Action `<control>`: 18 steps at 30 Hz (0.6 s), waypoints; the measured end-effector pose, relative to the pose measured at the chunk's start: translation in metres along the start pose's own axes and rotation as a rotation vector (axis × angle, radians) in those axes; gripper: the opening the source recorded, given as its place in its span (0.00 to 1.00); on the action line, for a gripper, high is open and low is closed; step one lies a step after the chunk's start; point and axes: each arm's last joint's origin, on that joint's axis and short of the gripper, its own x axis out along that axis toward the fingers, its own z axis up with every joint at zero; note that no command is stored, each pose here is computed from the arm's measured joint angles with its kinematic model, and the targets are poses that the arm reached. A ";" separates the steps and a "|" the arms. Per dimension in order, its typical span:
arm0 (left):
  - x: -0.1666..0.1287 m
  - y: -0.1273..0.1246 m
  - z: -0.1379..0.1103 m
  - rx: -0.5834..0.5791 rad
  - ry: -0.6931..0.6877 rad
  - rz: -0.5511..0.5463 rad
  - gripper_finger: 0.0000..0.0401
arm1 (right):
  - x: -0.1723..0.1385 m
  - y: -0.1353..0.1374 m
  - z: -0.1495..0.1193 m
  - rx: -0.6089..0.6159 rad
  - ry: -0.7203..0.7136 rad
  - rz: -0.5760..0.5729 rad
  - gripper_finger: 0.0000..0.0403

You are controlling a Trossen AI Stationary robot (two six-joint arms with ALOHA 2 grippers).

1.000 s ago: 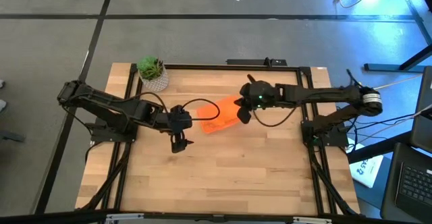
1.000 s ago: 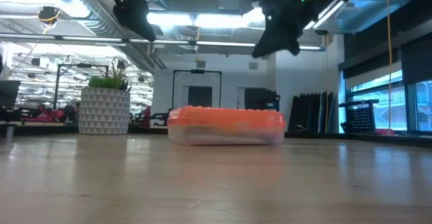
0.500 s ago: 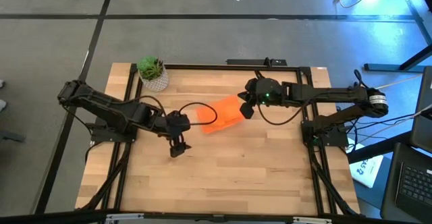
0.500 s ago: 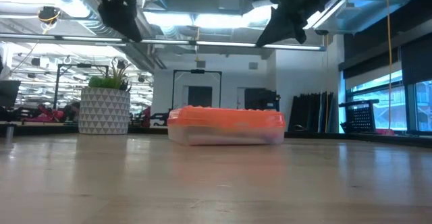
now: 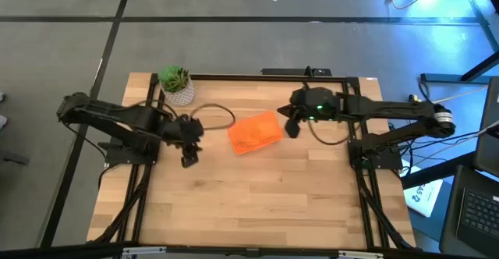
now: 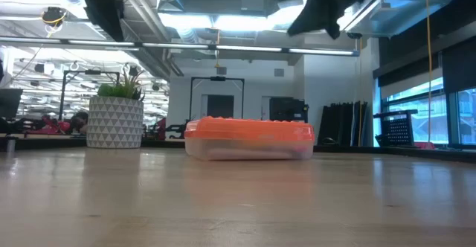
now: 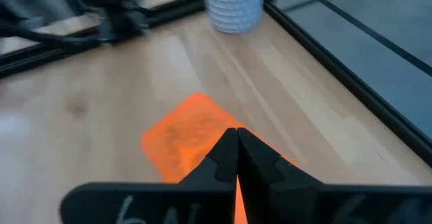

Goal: Pack school essentials
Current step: Return to Home Position

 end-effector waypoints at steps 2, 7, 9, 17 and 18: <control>-0.015 0.010 -0.005 -0.019 -0.041 0.021 0.34 | -0.017 -0.001 0.003 -0.020 -0.021 0.046 0.02; -0.063 0.036 -0.022 -0.038 -0.273 0.053 0.15 | -0.063 -0.009 0.004 -0.071 -0.068 0.067 0.02; -0.081 0.047 -0.033 -0.050 -0.358 0.067 0.08 | -0.081 -0.012 0.004 -0.088 -0.104 0.079 0.02; -0.124 0.087 -0.089 -0.162 -0.649 -0.048 0.01 | -0.123 -0.027 -0.031 -0.070 -0.306 0.170 0.01; -0.125 0.091 -0.096 -0.165 -0.677 -0.061 0.00 | -0.126 -0.029 -0.037 -0.065 -0.337 0.178 0.01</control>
